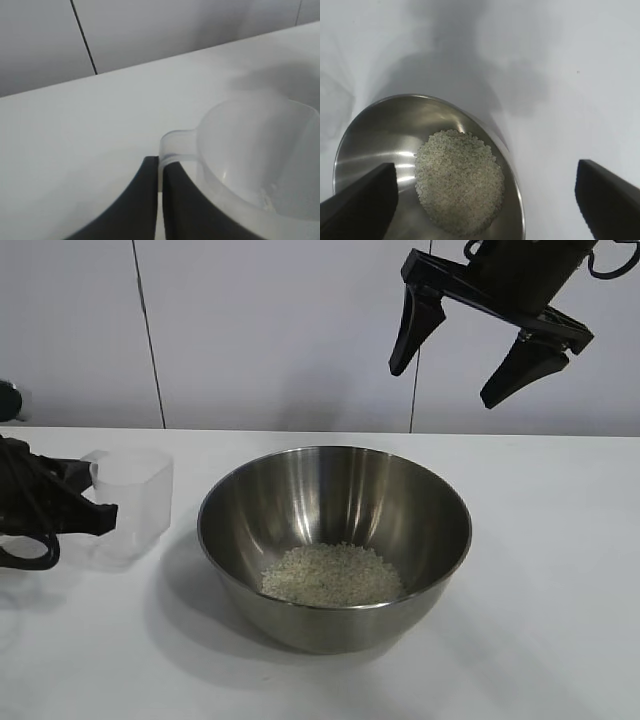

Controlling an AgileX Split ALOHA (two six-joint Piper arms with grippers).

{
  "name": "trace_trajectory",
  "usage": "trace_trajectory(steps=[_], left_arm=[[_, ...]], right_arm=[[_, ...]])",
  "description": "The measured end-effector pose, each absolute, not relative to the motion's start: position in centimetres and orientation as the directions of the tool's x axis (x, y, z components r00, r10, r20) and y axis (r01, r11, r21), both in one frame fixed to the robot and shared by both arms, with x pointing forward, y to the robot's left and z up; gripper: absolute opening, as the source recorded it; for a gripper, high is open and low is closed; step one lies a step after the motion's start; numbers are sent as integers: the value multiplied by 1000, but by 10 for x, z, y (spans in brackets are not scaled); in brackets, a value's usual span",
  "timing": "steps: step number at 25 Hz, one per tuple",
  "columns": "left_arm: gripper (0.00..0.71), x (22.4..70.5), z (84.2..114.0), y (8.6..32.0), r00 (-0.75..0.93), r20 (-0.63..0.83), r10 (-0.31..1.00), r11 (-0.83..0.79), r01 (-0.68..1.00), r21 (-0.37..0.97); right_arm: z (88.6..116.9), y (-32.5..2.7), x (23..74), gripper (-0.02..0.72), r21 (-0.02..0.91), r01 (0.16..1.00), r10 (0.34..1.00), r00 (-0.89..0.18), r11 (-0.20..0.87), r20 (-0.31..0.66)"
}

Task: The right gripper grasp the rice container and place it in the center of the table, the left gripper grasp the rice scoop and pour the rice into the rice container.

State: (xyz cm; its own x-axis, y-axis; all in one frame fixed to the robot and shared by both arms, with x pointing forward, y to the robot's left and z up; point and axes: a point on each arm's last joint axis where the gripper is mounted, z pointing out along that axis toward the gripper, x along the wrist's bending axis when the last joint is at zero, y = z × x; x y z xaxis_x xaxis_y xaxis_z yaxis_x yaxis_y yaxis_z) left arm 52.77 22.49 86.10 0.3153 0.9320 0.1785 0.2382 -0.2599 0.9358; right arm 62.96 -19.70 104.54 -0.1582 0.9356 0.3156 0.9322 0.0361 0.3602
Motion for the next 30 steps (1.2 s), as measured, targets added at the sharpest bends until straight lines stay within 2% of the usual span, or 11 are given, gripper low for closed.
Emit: trace_trajectory(steps=[15, 17, 19, 21, 24, 27, 30], left_arm=[[29, 525, 847, 224, 341, 179, 923, -276, 265, 924], [91, 521, 845, 225, 343, 177, 922, -280, 278, 919], [196, 516, 843, 226, 347, 175, 921, -285, 295, 912], [337, 511, 841, 228, 350, 173, 921, -289, 311, 905], [491, 505, 839, 229, 353, 171, 920, -294, 330, 897], [549, 494, 836, 232, 359, 167, 918, -301, 359, 883], [564, 482, 843, 235, 360, 166, 918, -303, 365, 880]], right_arm=[[1046, -197, 630, 660, 362, 931, 936, -158, 35, 316], [1046, -197, 630, 660, 364, 931, 936, -158, 34, 315], [1046, -197, 630, 660, 364, 931, 936, -158, 35, 315], [1046, -197, 630, 660, 364, 931, 936, -158, 35, 315], [1046, -197, 630, 660, 363, 931, 936, -158, 35, 316], [1045, -197, 630, 660, 362, 932, 936, -158, 35, 316], [1045, -197, 630, 660, 361, 932, 936, -158, 36, 316]])
